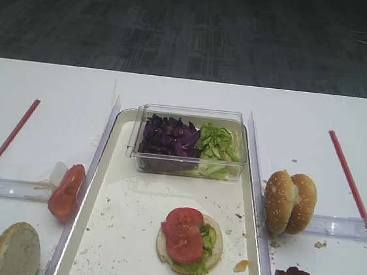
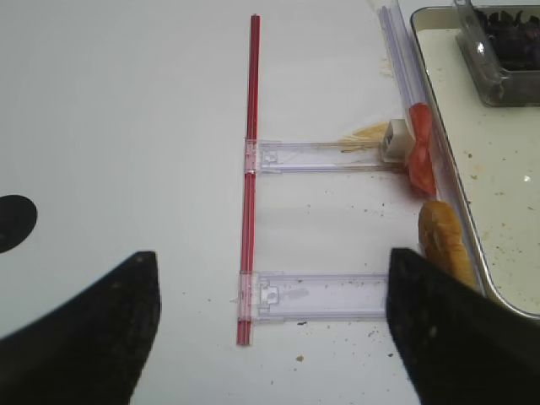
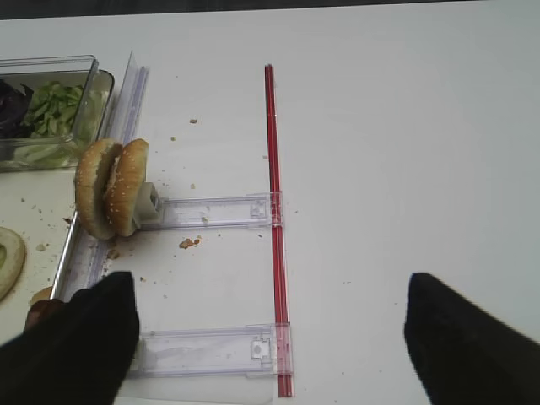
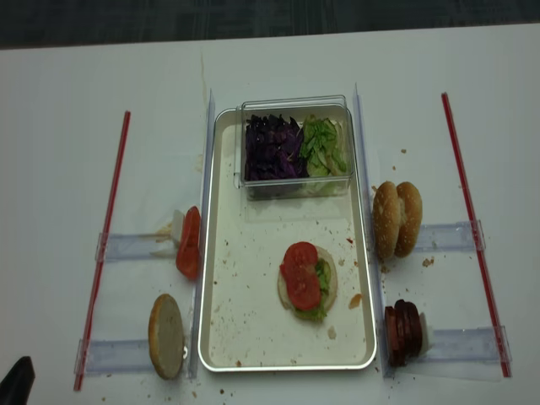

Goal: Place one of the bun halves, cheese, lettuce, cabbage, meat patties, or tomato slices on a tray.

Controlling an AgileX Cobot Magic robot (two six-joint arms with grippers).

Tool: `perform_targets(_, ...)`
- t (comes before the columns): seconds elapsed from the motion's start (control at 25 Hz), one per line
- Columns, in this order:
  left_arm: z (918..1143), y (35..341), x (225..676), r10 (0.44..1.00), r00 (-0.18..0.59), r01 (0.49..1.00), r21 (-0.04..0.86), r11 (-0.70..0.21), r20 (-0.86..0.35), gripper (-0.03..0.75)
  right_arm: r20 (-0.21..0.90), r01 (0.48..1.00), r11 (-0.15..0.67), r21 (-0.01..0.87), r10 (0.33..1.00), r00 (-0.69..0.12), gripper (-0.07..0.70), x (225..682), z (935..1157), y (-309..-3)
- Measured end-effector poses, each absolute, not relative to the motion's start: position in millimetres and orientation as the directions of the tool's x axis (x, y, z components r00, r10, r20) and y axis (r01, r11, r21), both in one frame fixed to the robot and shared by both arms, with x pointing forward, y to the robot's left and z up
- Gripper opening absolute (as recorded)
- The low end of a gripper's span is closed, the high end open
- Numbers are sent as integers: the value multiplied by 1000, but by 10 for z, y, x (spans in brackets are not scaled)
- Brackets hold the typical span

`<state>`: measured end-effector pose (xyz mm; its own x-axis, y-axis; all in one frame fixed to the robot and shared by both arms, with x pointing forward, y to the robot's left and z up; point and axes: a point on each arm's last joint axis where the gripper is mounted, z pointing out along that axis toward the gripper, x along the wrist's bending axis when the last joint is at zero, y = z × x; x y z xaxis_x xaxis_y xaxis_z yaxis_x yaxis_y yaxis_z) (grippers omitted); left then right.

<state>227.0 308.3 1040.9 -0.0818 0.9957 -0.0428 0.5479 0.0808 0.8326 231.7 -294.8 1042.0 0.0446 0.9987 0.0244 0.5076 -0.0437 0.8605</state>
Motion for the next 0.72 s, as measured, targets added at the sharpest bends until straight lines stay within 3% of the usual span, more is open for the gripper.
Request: perform_targets(0.72, 10409, 3083, 2267, 996, -82, 546, 834, 81, -43, 544, 23, 508, -42, 861, 999, 44, 663, 2317, 10420, -2948)
